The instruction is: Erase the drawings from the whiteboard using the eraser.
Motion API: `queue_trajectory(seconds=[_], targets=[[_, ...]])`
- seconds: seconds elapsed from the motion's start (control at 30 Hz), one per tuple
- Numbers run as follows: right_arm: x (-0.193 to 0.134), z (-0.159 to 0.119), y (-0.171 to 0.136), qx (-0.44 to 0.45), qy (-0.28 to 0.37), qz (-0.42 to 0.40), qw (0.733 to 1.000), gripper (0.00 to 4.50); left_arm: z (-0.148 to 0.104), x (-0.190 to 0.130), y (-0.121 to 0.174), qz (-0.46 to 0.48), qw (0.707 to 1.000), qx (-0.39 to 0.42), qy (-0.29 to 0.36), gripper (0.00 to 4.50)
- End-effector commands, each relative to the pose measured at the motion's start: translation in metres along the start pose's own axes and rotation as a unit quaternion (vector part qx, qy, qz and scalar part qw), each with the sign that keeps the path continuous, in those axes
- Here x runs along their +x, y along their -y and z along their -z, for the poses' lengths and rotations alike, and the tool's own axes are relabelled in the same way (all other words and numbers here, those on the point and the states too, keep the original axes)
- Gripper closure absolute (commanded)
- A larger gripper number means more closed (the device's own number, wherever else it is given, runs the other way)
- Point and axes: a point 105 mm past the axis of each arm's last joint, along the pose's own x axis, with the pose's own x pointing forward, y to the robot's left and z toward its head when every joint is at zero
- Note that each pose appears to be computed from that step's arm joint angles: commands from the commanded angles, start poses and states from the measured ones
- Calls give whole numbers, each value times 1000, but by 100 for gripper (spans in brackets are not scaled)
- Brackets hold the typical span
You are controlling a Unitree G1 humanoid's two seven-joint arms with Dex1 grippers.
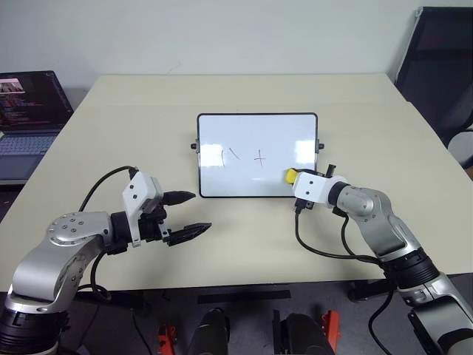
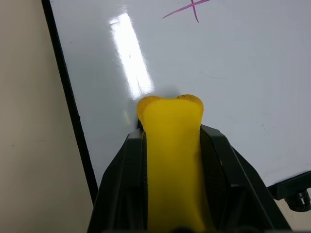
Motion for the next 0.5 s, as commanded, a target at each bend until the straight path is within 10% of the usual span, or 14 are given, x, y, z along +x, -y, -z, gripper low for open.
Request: queue_trajectory(seconds=[0.03,0.5], targets=[[-9,17,-10,-1,-34,-40,999,338,-13,-4,-2,-9,1000,20,21,0],[-6,15,17,32,-39,34,998,338,-12,-4,-1,-8,1000,19,21,0]])
